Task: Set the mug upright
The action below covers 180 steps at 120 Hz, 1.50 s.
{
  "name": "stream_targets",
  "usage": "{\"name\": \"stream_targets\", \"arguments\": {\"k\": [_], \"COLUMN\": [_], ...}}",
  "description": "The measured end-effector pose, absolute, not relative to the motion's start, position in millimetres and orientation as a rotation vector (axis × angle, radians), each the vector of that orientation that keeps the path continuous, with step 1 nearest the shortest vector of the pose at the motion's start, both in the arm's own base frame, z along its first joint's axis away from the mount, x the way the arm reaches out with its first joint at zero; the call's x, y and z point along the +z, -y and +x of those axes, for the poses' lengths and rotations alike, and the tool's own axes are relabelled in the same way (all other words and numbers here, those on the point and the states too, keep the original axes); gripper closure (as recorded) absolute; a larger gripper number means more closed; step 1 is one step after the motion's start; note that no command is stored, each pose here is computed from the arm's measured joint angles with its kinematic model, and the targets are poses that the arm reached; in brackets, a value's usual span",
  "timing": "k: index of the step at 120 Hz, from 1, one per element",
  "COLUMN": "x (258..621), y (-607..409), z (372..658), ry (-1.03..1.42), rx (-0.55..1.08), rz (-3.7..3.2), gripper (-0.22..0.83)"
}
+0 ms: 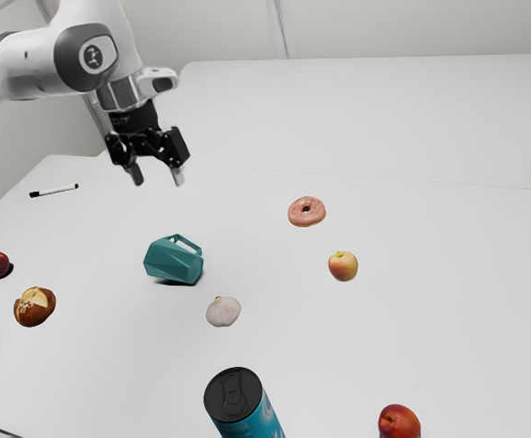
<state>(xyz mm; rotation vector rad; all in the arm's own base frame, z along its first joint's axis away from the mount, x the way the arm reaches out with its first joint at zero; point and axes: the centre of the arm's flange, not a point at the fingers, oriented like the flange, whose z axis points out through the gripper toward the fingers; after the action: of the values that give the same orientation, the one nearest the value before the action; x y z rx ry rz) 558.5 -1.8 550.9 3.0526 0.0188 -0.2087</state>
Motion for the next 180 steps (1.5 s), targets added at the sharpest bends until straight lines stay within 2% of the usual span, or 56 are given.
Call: {"name": "stream_targets", "arguments": {"k": [28, 60, 97, 129, 156, 168, 180], "x": [497, 436, 365, 322, 310, 297, 291], "y": [-115, -150, -195, -205, -195, -191, -188], "z": [563, 582, 586, 585, 584, 581, 579], "ry": [-0.164, -0.007, 0.114, 0.162, 0.208, 0.210, 0.220], "rx": [-0.190, -0.097, -0.049, -0.035, -0.034, -0.050, -0.056], "rz": [2.934, 2.829, 2.685, 2.539, 2.425, 2.361, 2.320], "gripper": [0.00, 0.00, 0.00, 0.00, 0.00, 0.04, 0.17]}}
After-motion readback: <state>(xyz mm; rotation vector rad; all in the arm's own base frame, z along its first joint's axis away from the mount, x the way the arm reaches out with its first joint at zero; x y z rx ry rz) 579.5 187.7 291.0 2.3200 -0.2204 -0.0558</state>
